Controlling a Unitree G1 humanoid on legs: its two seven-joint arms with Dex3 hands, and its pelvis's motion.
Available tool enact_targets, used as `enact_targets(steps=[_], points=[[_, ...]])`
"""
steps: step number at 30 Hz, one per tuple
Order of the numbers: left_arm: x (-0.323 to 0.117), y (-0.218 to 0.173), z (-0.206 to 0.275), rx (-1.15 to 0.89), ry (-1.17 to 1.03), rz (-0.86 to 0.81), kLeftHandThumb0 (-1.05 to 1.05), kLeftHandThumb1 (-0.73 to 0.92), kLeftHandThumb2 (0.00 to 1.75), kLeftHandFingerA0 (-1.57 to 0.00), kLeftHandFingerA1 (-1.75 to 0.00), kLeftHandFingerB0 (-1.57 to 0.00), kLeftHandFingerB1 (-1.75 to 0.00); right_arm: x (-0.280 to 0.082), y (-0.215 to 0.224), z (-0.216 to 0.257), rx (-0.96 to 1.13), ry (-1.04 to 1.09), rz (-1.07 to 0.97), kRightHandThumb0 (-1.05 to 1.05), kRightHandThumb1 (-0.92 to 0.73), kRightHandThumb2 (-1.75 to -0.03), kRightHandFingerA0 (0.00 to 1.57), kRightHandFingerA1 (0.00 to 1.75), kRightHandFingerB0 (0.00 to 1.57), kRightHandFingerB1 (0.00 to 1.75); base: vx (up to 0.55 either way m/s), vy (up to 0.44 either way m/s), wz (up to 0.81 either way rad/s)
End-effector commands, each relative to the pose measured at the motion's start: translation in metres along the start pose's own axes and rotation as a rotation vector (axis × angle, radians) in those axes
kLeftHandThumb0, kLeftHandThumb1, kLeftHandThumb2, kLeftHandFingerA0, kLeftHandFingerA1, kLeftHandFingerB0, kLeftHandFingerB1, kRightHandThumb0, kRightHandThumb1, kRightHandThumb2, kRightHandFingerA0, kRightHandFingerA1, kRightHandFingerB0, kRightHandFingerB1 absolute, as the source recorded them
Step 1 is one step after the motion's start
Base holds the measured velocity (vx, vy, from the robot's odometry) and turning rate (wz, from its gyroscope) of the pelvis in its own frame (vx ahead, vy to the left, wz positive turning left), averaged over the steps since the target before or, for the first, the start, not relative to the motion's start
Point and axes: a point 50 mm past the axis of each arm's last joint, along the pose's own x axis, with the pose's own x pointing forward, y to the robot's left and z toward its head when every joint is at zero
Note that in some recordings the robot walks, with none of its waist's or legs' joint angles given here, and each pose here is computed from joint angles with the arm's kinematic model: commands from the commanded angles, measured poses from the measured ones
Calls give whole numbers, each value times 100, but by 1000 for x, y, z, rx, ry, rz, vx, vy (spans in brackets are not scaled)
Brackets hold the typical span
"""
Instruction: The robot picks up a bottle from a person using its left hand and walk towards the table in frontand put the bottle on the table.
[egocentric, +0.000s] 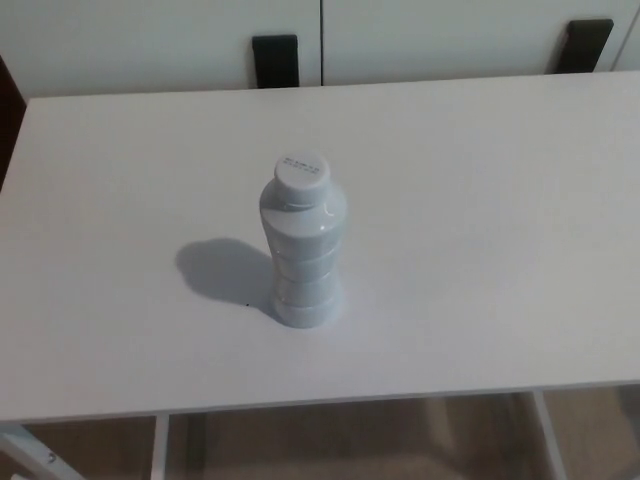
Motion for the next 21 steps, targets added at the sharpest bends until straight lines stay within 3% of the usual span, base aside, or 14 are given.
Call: enact_targets(steps=[1,2,7,8,13,14,19,20,21], points=[[21,41,-58,237,336,164,-68,77,63,-18,-34,-18,-32,-4,-16,-13,-45,69,7,-52,-66,-60,49,41,51,39,0,0,0],[37,55,-68,182,396,239,-35,54,109,0,-49,0,-48,-3,-17,-10,-44,61,0,-52,-67,-60,48,41,49,38,0,0,0],[47,64,-76,181,459,317,-35,54,109,0,-49,0,-47,-2,-17,-9,-70,62,-13,-52,-67,-60,51,41,50,38,0,0,0],[51,67,-79,194,506,315,-68,73,107,0,-30,-4,-36,-3,-14,-12,-61,67,-9,-52,-67,-60,50,41,50,39,0,0,0],[62,73,-86,281,659,312,-69,72,105,-4,-36,-4,-39,-7,-7,-21,-37,89,-3,-51,-66,-60,50,41,49,39,0,0,0],[64,75,-87,300,696,328,-63,92,68,-20,-31,-21,-32,-8,-6,-23,-36,90,-2,-51,-66,-60,49,42,48,38,0,0,0],[71,82,-85,375,756,369,-63,92,71,-22,-34,-24,-35,-9,-2,-26,-42,95,0,-53,-67,-60,50,41,49,38,0,0,0],[69,79,-89,254,735,401,-68,76,111,-2,-39,-2,-34,-8,1,-26,-4,105,7,-57,-65,-60,47,39,48,38,0,0,0],[68,75,-95,91,692,439,-69,76,111,-3,-42,-3,-36,-7,3,-24,58,115,21,-58,-66,-60,46,40,47,38,0,0,0]])
